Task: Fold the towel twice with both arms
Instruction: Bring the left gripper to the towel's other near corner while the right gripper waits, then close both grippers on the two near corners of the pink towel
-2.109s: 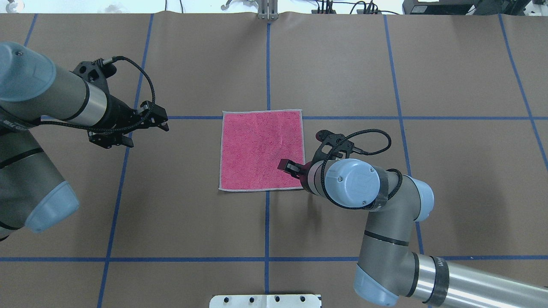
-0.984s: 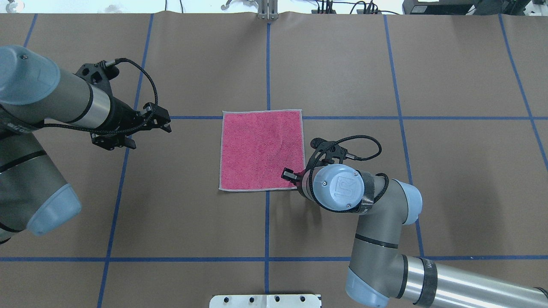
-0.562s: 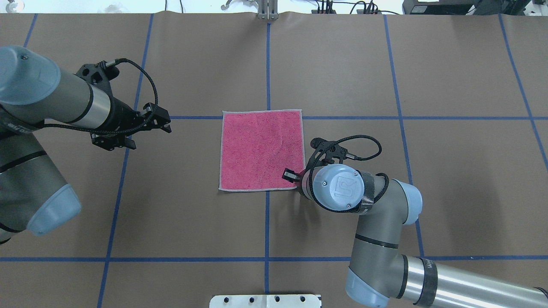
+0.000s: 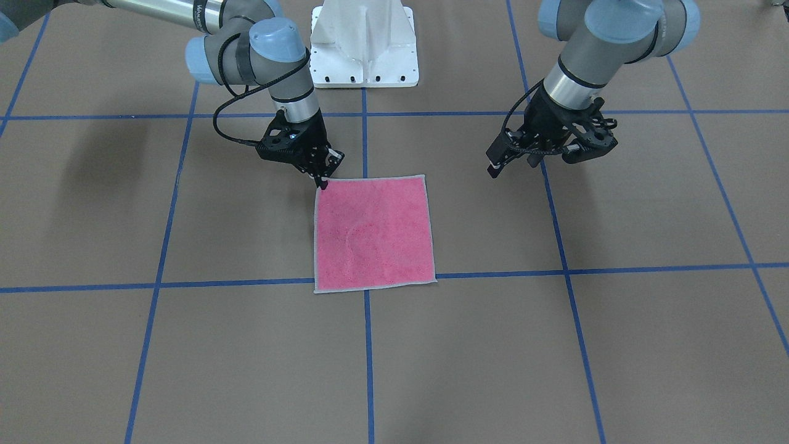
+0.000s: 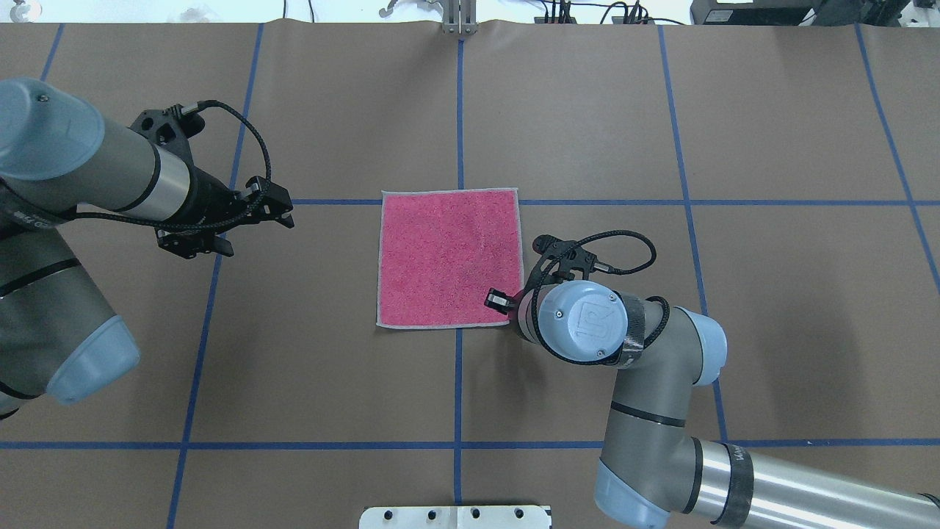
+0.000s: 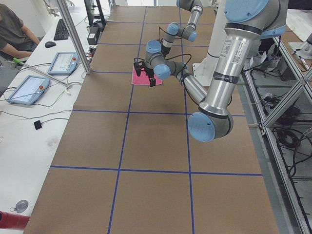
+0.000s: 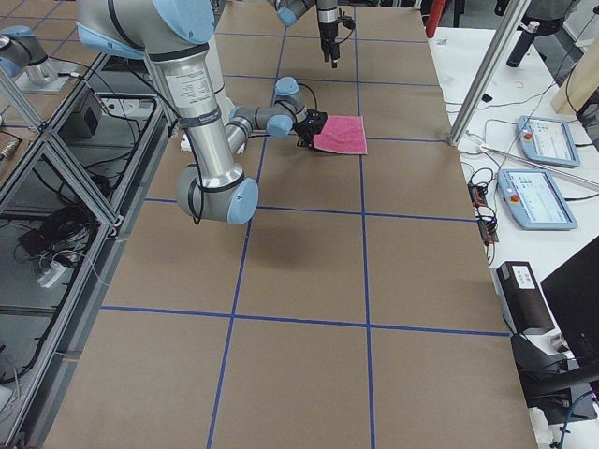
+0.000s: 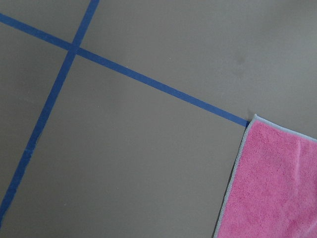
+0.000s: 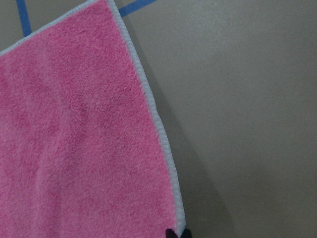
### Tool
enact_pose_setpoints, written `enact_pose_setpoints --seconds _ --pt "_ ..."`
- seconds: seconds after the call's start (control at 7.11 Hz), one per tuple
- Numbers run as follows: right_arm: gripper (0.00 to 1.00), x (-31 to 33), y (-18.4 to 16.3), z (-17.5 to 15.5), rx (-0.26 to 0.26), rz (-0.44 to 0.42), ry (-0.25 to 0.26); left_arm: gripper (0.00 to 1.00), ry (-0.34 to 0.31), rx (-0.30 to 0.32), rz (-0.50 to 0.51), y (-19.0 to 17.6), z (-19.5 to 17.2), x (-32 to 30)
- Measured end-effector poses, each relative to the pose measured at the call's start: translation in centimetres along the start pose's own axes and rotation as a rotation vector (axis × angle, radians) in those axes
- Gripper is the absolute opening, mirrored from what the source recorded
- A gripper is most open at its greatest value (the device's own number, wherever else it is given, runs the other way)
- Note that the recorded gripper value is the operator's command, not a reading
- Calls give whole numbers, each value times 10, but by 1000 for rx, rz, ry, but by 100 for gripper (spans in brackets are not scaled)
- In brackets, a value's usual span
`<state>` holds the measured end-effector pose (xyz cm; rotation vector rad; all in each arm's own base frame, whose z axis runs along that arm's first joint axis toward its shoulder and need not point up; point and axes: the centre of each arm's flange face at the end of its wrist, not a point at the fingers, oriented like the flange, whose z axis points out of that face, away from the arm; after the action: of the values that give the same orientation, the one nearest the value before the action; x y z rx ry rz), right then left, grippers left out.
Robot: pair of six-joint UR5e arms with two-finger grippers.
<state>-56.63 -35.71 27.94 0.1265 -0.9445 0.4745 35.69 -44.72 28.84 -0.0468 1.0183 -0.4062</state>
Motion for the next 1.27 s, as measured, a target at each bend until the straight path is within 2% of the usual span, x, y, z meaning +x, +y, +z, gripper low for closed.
enact_pose_setpoints --seconds 0.42,0.84,1.27 --pt "5 2 -4 -24 5 3 11 100 3 25 -17 46 31 29" --pt "6 7 -5 -30 6 12 13 98 22 62 -70 107 78 82" --pt "11 11 -6 -44 -6 52 -4 83 107 79 -184 140 104 89"
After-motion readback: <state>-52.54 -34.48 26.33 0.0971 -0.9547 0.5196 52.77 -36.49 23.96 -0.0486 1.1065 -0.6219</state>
